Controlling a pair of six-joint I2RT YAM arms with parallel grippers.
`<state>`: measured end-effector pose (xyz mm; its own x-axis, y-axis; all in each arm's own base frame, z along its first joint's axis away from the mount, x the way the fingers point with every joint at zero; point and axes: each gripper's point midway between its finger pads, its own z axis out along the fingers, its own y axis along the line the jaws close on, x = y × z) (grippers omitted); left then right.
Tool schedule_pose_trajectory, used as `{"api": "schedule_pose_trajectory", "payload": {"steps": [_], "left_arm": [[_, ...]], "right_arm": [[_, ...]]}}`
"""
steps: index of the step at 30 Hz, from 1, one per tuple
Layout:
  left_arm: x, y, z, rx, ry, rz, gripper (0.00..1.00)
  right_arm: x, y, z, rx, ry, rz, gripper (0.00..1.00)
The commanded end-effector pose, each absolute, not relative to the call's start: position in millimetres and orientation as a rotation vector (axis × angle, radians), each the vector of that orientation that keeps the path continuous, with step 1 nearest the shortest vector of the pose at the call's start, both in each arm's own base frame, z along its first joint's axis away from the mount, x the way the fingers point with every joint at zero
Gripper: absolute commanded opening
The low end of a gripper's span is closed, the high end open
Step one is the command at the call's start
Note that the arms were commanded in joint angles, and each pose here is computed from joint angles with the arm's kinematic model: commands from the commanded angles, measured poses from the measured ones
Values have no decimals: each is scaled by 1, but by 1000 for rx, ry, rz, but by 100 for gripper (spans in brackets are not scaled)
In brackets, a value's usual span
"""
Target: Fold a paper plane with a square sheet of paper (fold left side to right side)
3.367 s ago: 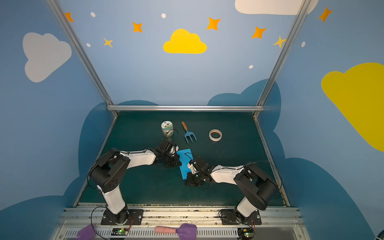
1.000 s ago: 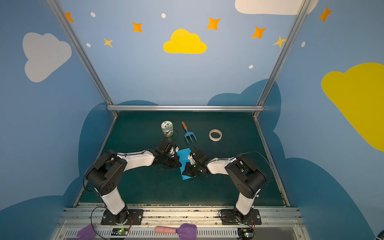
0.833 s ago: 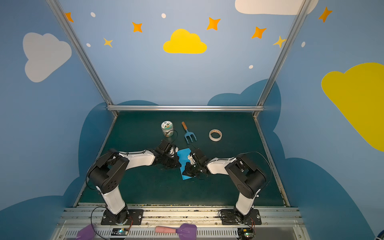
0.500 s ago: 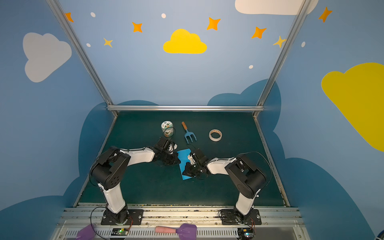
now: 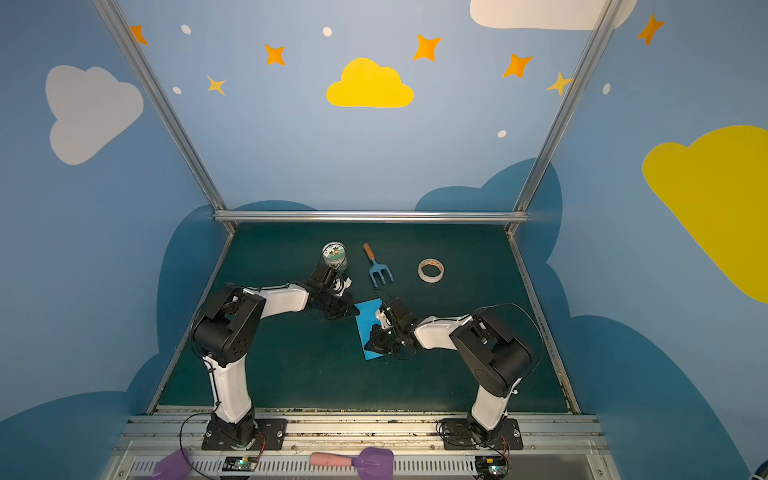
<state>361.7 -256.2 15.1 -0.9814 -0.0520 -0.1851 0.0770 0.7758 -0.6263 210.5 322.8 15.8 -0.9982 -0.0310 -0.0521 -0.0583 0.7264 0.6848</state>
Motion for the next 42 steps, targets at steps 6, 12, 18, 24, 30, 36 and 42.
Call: {"api": "schedule_pose_trajectory", "payload": {"steps": [6,12,18,24,30,36,42], "left_arm": [[367,-190,-53,-162,2960,-634,4],[386,-185,-31,-175,2927,-648,4],[384,-209,21,-124,2810,-785,4],[356,-253,53,-22,2733,-881,4],[333,-285,35,43,2773,-891,4],[321,-276,1,11,2850,-810,4],[314,-271,-17,6,2893,-785,4]], "right_arm": [[186,292,-24,4,3051,943,0],[186,293,-23,6,3050,951,0],[187,294,-22,8,3046,949,0],[186,293,-24,14,3051,938,0],[186,294,-24,18,3050,940,0],[182,293,-19,-2,3042,952,0],[164,295,-12,-107,3051,970,0]]}}
